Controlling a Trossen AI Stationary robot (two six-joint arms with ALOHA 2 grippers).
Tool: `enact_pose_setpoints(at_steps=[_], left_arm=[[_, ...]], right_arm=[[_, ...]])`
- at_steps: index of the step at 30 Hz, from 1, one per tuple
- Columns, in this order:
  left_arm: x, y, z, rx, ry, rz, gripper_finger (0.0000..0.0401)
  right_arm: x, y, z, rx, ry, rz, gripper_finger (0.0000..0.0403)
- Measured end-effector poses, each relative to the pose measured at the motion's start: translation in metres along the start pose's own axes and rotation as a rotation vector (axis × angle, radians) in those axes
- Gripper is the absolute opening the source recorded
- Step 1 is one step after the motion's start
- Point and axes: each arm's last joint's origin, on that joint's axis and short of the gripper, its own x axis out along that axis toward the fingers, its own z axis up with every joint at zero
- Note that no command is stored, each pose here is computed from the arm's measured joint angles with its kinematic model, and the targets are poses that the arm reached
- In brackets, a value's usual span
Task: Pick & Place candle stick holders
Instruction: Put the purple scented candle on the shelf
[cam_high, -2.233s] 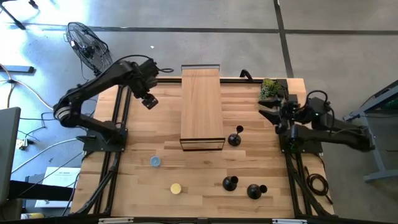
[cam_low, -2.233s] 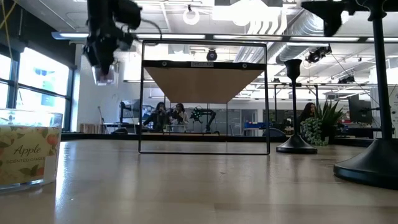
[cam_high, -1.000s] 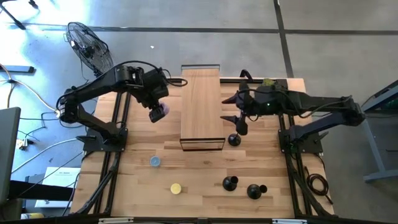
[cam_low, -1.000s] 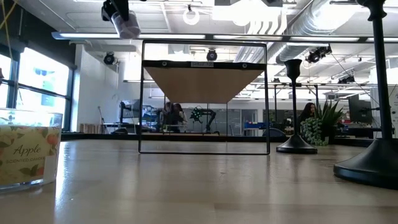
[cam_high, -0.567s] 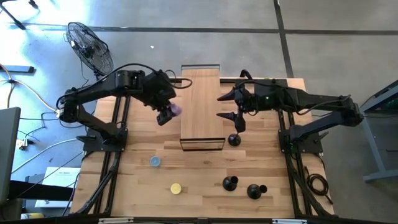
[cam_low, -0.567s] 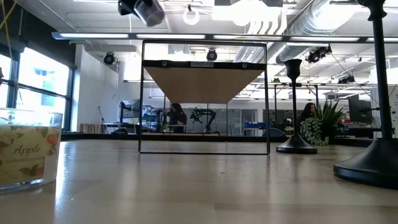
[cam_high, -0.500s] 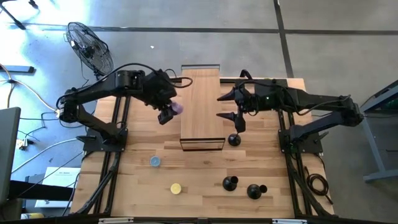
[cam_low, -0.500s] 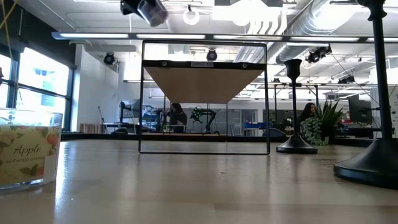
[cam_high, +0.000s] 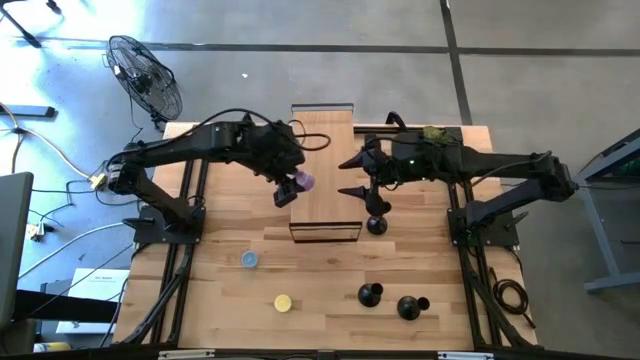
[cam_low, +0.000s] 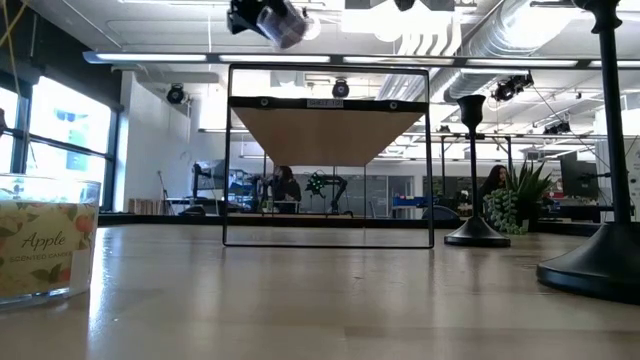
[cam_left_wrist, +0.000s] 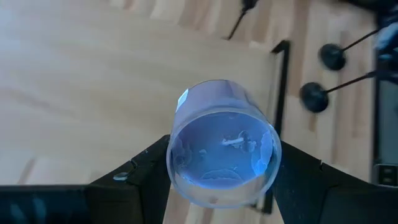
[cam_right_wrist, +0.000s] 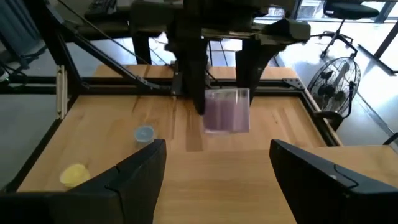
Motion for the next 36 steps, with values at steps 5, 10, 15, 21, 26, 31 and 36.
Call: enact_pose_setpoints(at_steps=[5,10,15,21,26,31,36], left_arm=[[0.003,-0.002,0.007,0.030,-0.058,-0.046,0.0216],[0.003,-0.003,0.011,0.037,-0.093,-0.055,0.0216],[0.004,-0.003,0.012,0.039,-0.102,-0.061,0.0216],[0.013,-0.010,0.016,0.065,-0.118,-0.097,0.0216],[0.014,-0.010,0.017,0.083,-0.124,-0.092,0.0216],[0.014,-0.009,0.016,0.080,-0.124,-0.069,0.0216],[0.022,-0.009,0.018,0.087,-0.114,-0.067,0.0216]], right_arm=[[0.013,0.000,-0.006,-0.001,0.037,0.001,0.0282],[0.021,-0.001,-0.010,0.000,0.059,0.001,0.0282],[0.025,-0.005,-0.011,0.011,0.063,-0.012,0.0282],[0.026,-0.009,-0.012,0.014,0.069,-0.024,0.0282],[0.026,-0.009,-0.012,0.013,0.069,-0.018,0.0282],[0.027,-0.008,-0.013,0.014,0.069,0.014,0.0282],[0.027,-0.007,-0.013,0.017,0.069,0.025,0.0282]])
